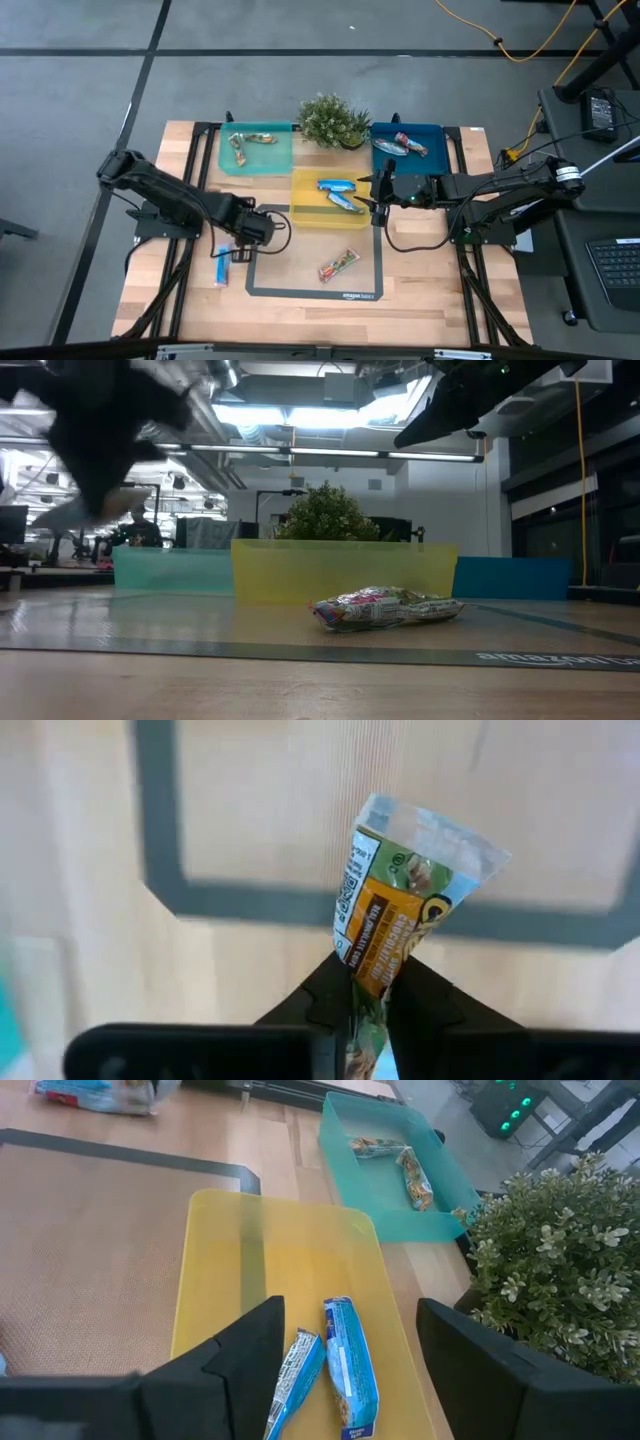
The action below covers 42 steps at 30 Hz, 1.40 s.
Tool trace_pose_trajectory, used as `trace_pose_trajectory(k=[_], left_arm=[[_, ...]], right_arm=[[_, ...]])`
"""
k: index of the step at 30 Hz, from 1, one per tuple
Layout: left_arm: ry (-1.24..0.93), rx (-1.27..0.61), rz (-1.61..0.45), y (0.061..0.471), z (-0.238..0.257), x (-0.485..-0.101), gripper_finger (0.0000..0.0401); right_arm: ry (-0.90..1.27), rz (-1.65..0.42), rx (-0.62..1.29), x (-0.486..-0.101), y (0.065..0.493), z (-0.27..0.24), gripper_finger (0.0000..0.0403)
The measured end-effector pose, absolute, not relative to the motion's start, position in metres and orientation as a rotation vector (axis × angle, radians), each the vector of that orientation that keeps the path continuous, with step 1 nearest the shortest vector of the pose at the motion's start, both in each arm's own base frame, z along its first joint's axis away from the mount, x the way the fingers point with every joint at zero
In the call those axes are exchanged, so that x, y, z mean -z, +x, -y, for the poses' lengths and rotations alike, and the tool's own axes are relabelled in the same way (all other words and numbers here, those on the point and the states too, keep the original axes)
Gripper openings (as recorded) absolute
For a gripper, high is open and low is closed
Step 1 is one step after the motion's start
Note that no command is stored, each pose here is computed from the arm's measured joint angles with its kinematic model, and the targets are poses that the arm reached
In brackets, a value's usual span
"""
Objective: Pick and place Granola Bars by type
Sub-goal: Put the orange granola bar into the green bin
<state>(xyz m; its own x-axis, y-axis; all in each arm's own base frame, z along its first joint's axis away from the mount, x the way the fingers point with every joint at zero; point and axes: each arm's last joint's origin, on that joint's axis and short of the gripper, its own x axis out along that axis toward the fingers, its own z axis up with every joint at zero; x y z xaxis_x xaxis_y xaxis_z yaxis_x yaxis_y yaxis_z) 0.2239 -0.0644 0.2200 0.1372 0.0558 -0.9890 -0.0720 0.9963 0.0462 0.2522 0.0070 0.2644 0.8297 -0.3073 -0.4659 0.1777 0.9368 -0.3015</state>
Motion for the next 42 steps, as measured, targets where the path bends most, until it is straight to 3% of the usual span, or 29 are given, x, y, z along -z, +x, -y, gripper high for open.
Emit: trace_pose_trajectory(k=[6,14,26,31,42], left_arm=[[0.000,-0.143,-1.167,0.232,0.064,-0.275,0.0038],[0.064,-0.234,-0.981,0.227,0.058,-0.313,0.0037],[0.165,-0.770,-0.654,0.227,0.011,-0.384,0.0035],[0.083,-0.836,-0.609,0.224,-0.014,-0.406,0.0035],[-0.011,-0.982,-0.634,0.216,-0.061,-0.408,0.0035]], right_arm=[[-0.252,-0.533,0.260,-0.264,0.252,-0.007,0.0229],[-0.254,-0.533,0.260,-0.264,0.252,-0.007,0.0229],[-0.253,-0.532,0.260,-0.264,0.252,-0.007,0.0229],[-0.253,-0.533,0.260,-0.264,0.252,-0.007,0.0229],[-0.254,-0.533,0.259,-0.265,0.252,-0.007,0.0229]])
